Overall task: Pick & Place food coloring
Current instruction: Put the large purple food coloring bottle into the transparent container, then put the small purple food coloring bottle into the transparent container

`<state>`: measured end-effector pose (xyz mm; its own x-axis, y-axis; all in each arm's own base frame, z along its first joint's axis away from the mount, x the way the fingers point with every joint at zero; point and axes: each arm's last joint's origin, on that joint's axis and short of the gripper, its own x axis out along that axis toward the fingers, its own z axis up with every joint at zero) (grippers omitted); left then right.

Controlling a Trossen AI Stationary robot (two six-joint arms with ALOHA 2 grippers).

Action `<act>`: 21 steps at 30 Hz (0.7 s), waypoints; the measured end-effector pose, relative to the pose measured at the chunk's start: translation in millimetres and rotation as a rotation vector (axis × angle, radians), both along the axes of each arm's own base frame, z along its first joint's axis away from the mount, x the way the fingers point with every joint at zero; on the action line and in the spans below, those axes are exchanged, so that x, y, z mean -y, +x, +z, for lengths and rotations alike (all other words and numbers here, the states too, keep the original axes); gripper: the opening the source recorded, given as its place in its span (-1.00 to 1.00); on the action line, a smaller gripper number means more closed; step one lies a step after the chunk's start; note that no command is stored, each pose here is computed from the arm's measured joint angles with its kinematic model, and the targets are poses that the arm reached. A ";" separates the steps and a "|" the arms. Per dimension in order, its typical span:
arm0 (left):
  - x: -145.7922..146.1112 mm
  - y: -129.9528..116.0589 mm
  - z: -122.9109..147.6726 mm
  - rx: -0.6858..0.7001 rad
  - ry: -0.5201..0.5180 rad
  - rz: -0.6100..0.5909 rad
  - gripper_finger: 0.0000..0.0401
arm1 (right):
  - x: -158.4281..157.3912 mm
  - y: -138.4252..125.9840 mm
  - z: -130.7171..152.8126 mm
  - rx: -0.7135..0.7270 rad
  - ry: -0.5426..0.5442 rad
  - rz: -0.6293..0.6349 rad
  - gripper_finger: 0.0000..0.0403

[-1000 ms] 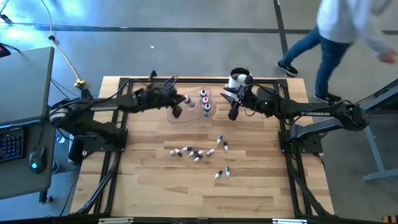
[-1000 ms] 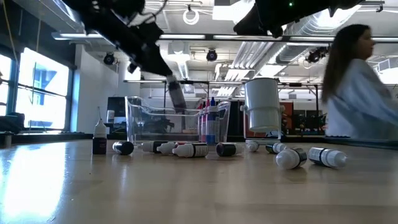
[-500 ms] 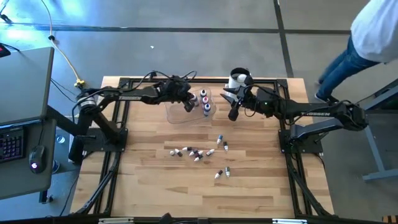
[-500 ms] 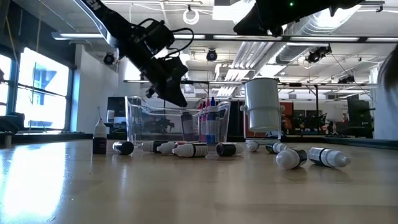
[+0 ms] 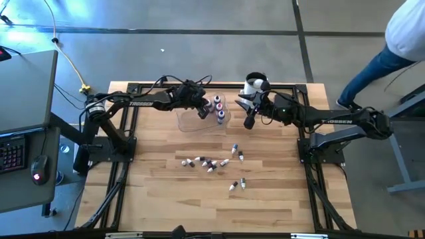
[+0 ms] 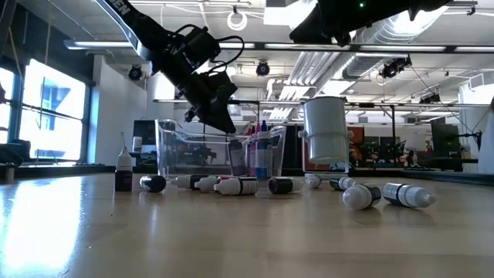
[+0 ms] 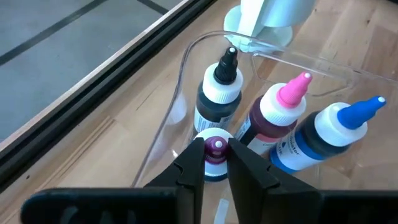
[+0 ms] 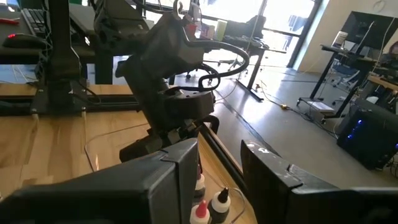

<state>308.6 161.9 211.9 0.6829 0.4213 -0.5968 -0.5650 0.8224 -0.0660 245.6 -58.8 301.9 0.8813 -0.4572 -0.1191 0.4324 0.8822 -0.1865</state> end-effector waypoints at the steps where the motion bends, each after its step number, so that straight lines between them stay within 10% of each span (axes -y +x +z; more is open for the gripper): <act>1: 0.1 0.0 -0.1 -0.003 0.004 -0.003 -0.68 | -0.1 0.0 0.0 0.000 0.001 0.003 -0.43; 21: -0.1 -1.4 17.5 0.049 0.112 -0.017 -0.49 | -2.5 0.9 -1.7 -0.013 0.014 0.089 -0.43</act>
<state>307.2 162.0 229.5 0.7175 0.4721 -0.5121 -0.5496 0.8354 0.0000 246.5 -56.4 300.2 0.9166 -0.3757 -0.1368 0.3500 0.9194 -0.1795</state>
